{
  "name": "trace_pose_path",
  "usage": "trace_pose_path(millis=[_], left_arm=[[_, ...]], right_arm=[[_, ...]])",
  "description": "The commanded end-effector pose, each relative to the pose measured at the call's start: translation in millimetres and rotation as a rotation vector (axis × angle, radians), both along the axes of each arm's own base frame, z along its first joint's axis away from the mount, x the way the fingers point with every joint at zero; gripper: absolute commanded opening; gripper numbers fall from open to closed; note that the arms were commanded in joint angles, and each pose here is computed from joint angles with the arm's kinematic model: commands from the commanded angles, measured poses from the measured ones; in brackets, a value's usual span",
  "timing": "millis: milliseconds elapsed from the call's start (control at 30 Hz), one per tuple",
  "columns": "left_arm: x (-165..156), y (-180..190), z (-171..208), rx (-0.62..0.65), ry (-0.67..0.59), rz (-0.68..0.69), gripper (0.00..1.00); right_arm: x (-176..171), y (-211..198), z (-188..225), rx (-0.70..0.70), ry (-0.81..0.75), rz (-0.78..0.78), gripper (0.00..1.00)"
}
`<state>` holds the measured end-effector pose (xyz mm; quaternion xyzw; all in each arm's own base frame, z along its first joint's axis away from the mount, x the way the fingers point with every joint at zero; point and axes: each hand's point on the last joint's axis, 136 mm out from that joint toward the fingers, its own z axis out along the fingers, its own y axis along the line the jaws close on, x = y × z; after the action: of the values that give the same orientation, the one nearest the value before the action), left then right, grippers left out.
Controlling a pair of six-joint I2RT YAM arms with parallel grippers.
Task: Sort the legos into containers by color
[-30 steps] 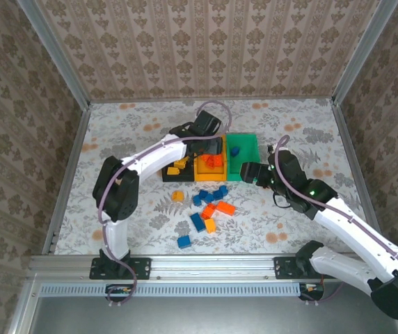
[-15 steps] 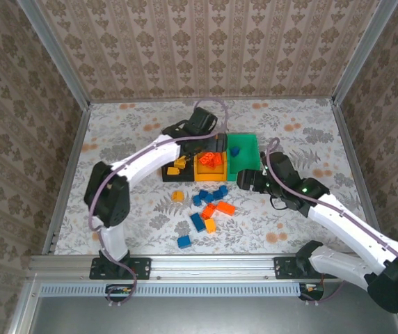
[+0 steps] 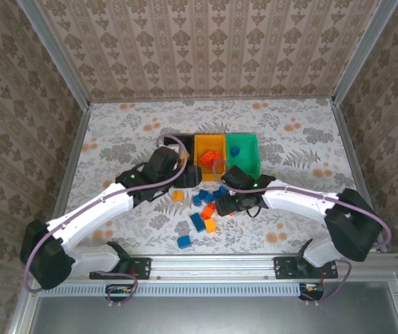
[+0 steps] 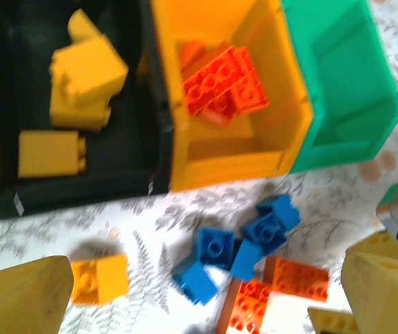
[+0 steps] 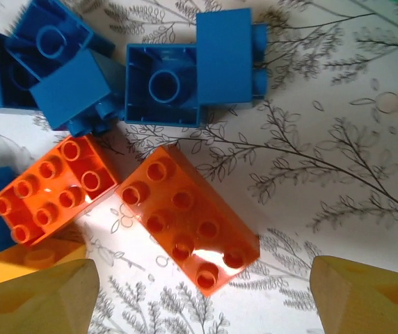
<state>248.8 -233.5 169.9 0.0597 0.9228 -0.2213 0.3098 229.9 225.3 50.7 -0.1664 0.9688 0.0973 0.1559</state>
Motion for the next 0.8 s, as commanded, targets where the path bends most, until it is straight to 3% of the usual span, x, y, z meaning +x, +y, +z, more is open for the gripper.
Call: trace_pose_path(millis=[0,300,600,767], left_arm=[[-11.5,21.3,-6.3,-0.015,0.026,0.079,1.0],[-24.9,53.3,-24.7,-0.015,0.07,0.155,1.0],[-26.2,61.6,-26.5,-0.002,0.067,0.169,1.0],[-27.3,62.9,-29.1,0.001,0.071,0.17,1.0]], right_arm=[[7.7,-2.8,-3.2,-0.113,-0.037,0.051,0.81],[8.0,-7.6,-26.3,-0.243,-0.009,0.094,0.75],[-6.4,-16.5,-38.5,-0.239,0.044,0.057,0.44],[-15.6,-29.4,-24.6,-0.202,0.02,0.0,0.37]])
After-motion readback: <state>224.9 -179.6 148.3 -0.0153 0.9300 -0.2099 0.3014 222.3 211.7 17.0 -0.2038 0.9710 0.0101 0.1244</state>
